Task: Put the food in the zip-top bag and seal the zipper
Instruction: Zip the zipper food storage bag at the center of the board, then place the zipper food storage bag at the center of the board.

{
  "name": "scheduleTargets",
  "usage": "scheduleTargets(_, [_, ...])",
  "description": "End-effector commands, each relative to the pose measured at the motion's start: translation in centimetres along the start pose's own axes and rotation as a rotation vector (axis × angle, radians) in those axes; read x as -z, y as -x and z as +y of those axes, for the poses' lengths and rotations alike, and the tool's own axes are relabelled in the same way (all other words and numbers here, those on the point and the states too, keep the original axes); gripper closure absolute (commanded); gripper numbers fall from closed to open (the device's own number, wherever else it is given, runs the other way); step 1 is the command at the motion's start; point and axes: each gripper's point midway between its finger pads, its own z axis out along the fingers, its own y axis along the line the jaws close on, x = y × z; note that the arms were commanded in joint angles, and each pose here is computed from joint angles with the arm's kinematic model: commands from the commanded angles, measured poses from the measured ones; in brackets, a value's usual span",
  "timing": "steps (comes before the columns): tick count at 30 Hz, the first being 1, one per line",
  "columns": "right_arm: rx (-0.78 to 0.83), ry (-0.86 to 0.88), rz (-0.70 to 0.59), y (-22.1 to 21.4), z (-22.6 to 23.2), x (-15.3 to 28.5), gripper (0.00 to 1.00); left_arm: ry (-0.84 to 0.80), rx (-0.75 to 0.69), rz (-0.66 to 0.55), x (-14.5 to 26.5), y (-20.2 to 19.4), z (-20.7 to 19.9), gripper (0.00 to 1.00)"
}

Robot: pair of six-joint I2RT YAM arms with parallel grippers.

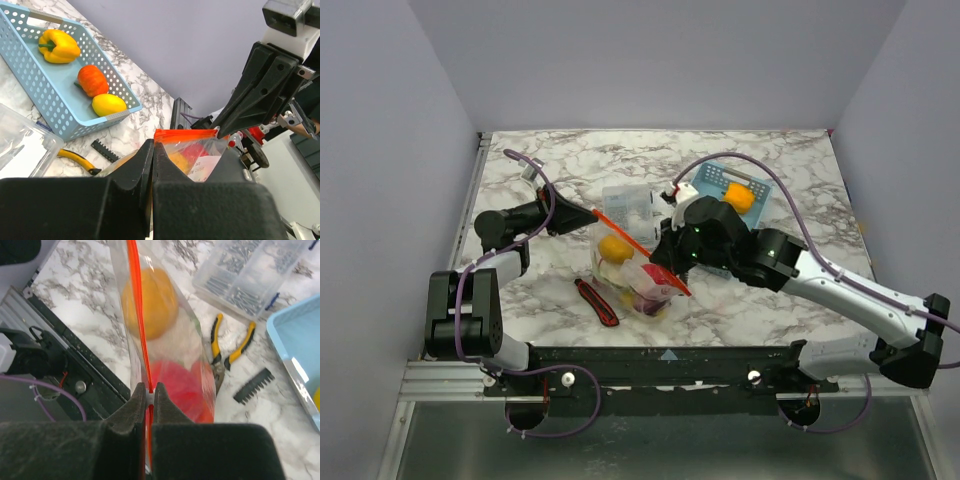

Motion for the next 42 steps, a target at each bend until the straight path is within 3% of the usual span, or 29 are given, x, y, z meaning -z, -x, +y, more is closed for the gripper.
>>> scheduleTargets(1, [-0.005,-0.024,0.107,-4.2,-1.7,3.3,1.0,0.026,-0.077,-0.087,0.4,2.0,0.4,1.0])
scheduleTargets(15, [-0.077,-0.04,0.094,-7.9,-3.6,6.5,0.99,0.058,-0.067,-0.086,0.6,2.0,0.7,1.0])
scheduleTargets(19, [-0.088,0.008,0.042,-6.4,-2.7,7.2,0.83,0.065,-0.067,-0.087,0.6,2.3,-0.1,1.0])
scheduleTargets(22, [-0.101,0.017,-0.04,-3.9,-2.3,8.3,0.52,0.105,-0.069,-0.091,0.6,2.9,-1.1,1.0])
scheduleTargets(25, [-0.118,-0.007,-0.13,-1.4,-2.4,9.4,0.31,0.21,-0.065,-0.085,0.9,3.6,-1.4,1.0])
scheduleTargets(27, [-0.123,-0.049,-0.182,0.1,-3.0,10.1,0.24,0.277,-0.076,-0.077,1.1,4.2,-2.2,1.0])
scheduleTargets(35, [-0.099,-0.123,-0.289,3.4,-4.0,11.6,0.2,0.514,-0.189,-0.149,3.4,7.8,-7.2,1.0])
scheduleTargets(42, [-0.078,-0.143,-0.286,3.3,-4.4,11.4,0.2,1.046,-0.105,-0.33,9.7,11.6,-4.2,1.0])
